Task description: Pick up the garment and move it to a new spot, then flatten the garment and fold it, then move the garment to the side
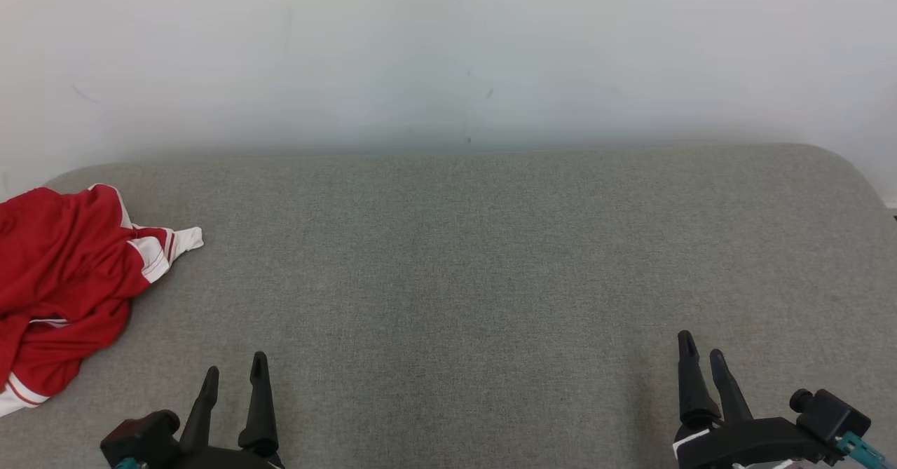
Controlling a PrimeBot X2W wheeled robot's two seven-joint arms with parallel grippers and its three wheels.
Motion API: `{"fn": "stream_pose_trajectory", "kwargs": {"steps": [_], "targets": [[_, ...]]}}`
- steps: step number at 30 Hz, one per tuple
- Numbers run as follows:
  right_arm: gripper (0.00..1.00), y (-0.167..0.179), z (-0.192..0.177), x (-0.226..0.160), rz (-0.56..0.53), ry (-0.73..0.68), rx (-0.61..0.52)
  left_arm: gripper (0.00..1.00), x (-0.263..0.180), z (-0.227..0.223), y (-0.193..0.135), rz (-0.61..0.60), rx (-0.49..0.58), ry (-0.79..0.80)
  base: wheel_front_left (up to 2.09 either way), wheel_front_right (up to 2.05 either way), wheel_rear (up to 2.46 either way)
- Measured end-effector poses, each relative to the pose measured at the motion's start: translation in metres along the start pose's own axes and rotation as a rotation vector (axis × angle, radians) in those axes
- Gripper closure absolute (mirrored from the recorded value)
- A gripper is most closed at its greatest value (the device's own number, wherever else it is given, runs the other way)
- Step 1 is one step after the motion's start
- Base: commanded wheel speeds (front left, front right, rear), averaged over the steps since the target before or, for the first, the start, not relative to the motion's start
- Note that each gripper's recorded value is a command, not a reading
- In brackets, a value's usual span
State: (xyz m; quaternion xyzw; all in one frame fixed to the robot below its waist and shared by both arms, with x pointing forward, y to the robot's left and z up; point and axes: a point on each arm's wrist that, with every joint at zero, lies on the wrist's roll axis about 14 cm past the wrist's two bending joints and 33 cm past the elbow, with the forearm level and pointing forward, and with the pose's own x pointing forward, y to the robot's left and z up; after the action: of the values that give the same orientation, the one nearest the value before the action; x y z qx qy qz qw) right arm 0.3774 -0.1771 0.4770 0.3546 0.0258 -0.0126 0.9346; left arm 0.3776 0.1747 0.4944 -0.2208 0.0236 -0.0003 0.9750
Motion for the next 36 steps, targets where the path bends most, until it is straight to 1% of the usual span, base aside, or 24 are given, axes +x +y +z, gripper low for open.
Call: {"fn": "stream_pose_trajectory", "kwargs": {"steps": [6, 9, 17, 21, 26, 36], "targets": [[0.0, 0.001, -0.007, 0.0, 0.014, 0.026, -0.108, 0.0, -0.001, -0.001, 0.001, -0.007, 0.082, -0.002, 0.0, 0.0, 0.0], [0.0, 0.006, -0.007, 0.002, 0.034, 0.034, -0.18, 0.0, -0.002, -0.002, 0.004, 0.001, 0.123, -0.001, 0.0, 0.0, 0.0], [0.0, 0.012, -0.012, 0.001, 0.06, 0.071, -0.277, 0.0, -0.003, -0.001, 0.006, -0.007, 0.204, -0.011, 0.0, 0.0, 0.0], [0.0, 0.02, -0.017, 0.001, 0.091, 0.09, -0.315, 0.0, -0.004, 0.0, 0.003, -0.02, 0.246, -0.02, 0.0, 0.0, 0.0], [0.0, 0.023, -0.021, -0.001, 0.105, 0.104, -0.353, 0.0, -0.004, 0.002, 0.001, -0.033, 0.294, -0.032, 0.0, 0.0, 0.0], [0.0, 0.023, -0.025, -0.002, 0.117, 0.117, -0.419, 0.0, -0.006, 0.002, 0.001, -0.03, 0.32, -0.05, 0.0, 0.0, 0.0]]}}
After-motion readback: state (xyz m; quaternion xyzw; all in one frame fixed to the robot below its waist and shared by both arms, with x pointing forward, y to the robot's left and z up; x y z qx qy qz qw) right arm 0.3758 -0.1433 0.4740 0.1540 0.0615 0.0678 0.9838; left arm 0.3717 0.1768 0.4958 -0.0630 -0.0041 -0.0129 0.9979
